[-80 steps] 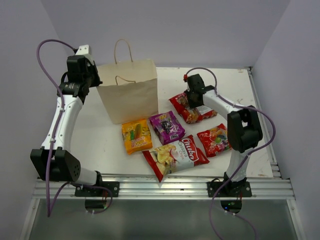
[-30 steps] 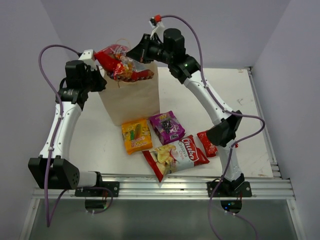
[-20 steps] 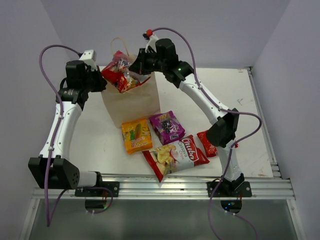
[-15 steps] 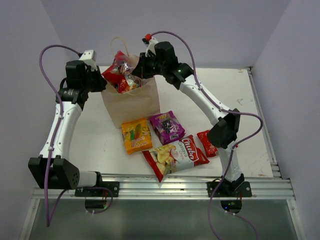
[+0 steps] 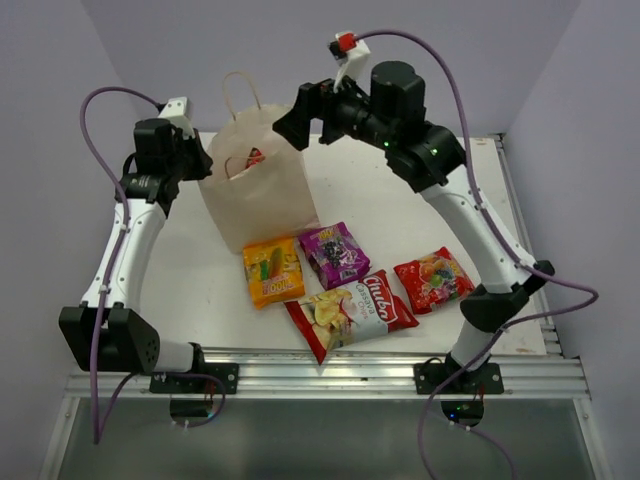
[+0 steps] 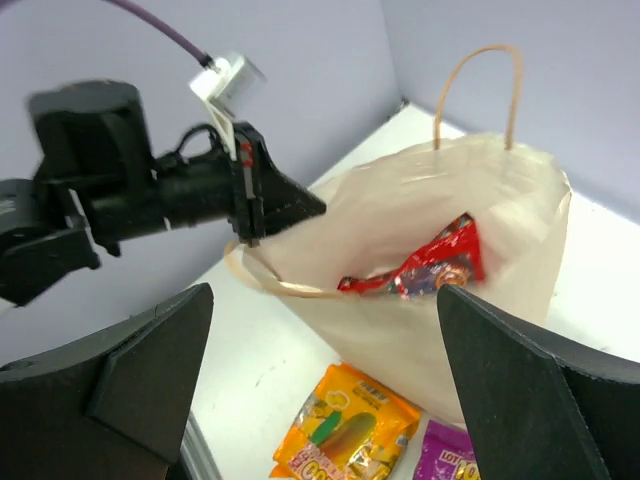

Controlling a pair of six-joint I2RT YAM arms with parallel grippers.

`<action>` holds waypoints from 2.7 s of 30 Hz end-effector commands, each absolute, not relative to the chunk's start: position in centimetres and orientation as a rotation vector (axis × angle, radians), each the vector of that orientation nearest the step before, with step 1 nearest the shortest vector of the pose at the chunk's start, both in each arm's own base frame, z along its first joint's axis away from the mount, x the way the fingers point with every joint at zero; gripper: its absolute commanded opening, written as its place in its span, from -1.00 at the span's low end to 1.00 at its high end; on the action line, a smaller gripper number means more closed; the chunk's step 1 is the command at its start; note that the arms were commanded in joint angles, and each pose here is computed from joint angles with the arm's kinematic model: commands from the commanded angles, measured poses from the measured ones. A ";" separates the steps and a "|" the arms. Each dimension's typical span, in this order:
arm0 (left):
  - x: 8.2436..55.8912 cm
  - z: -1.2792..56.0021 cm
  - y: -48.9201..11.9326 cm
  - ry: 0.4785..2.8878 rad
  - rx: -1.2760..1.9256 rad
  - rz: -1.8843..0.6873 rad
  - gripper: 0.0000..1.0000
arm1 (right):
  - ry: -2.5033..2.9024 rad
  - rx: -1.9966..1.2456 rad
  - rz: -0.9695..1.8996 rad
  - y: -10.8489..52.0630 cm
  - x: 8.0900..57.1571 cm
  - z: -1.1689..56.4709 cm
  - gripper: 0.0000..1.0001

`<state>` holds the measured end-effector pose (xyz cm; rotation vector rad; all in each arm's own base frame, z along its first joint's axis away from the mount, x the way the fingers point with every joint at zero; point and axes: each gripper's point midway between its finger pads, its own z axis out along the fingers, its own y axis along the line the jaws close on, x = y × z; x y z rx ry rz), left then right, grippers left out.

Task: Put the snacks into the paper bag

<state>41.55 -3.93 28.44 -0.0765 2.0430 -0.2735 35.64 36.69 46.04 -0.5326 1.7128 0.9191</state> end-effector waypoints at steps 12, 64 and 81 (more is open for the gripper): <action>41.3 29.8 -3.7 1.987 -0.077 -0.261 -1.00 | 2.177 -0.535 0.383 27.7 34.1 22.2 0.98; 38.3 30.1 -6.1 1.970 -0.034 -0.357 -1.00 | 1.531 -0.282 0.684 36.5 44.9 49.0 -1.00; 38.0 30.7 -5.7 1.948 -0.051 -0.333 -1.00 | 1.718 -0.510 0.771 41.7 41.5 40.8 -1.00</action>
